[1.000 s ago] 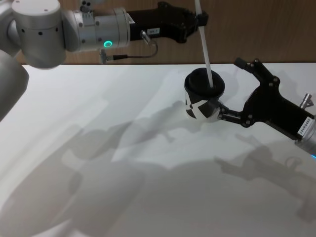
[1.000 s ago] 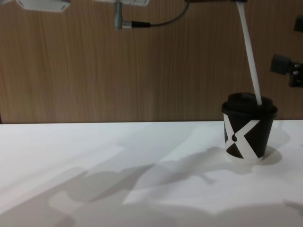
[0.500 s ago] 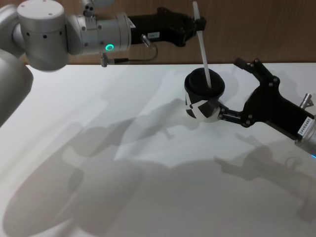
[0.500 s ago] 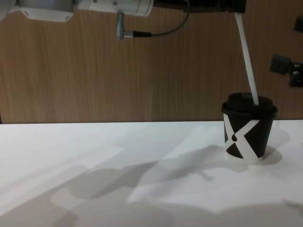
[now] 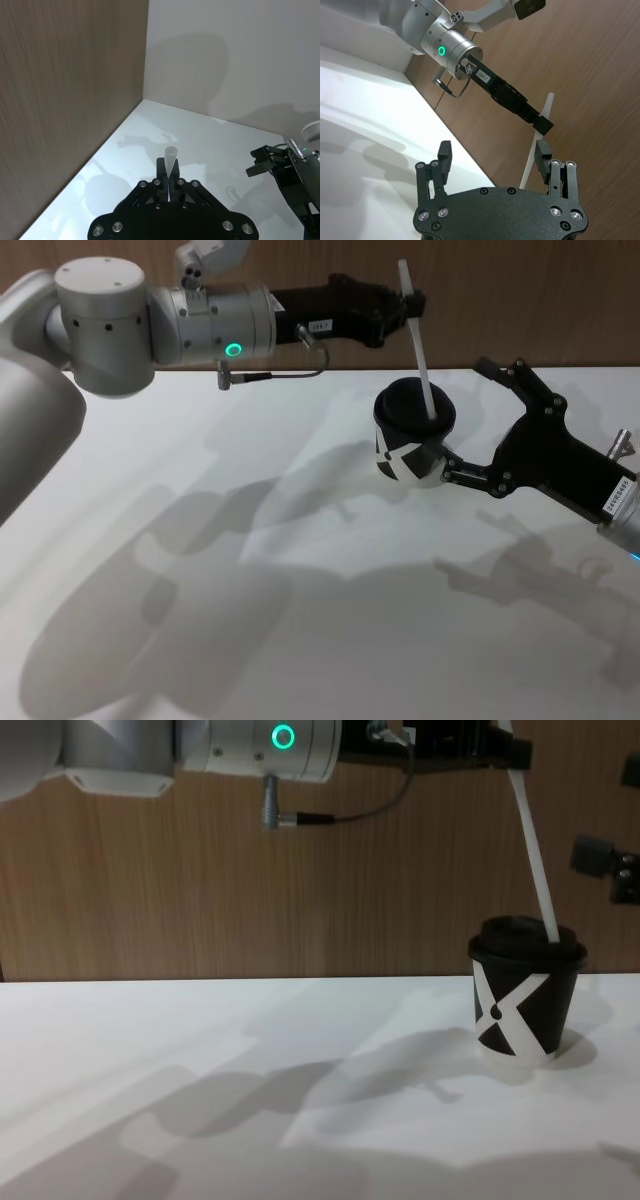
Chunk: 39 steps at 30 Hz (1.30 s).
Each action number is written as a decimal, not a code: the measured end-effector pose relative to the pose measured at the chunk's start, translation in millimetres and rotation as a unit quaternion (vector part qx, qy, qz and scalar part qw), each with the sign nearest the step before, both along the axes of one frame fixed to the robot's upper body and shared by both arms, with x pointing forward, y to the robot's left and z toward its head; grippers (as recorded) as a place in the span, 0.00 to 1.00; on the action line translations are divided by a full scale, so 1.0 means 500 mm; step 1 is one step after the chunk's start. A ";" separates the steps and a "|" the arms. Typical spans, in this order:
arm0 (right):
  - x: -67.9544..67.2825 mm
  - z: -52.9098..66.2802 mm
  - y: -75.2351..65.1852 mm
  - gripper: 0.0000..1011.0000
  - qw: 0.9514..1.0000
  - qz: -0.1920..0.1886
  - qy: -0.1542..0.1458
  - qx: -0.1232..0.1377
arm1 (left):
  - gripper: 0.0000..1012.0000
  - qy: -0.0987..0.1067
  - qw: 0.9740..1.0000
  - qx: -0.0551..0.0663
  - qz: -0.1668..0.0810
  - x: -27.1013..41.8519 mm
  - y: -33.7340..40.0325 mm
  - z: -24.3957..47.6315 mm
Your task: Pick up the straw with one hand, pass it to the other hand, and insert it into the cup.
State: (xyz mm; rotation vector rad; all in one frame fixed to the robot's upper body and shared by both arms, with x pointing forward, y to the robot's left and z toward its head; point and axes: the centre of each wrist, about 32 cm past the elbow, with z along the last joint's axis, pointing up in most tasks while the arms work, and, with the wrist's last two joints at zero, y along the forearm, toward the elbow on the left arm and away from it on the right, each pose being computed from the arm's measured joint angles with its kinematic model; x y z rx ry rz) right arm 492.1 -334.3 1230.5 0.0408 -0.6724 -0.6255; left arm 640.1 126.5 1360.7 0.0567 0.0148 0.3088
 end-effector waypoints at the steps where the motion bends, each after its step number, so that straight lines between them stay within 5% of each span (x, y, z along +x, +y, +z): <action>1: 0.000 0.000 0.000 0.99 1.000 0.000 0.000 0.000 | 0.02 0.000 1.000 0.000 0.000 0.000 0.000 0.000; 6: 0.000 0.000 0.000 0.99 1.000 0.000 0.000 0.000 | 0.02 0.005 1.000 -0.002 -0.003 0.002 -0.004 -0.006; 13: 0.000 0.000 0.000 0.99 1.000 0.000 0.000 0.000 | 0.17 0.009 1.000 -0.003 -0.005 0.004 -0.006 -0.011; 39: 0.000 0.004 0.004 0.99 1.000 -0.012 0.000 0.013 | 0.97 0.007 1.000 -0.006 -0.009 0.003 -0.009 -0.025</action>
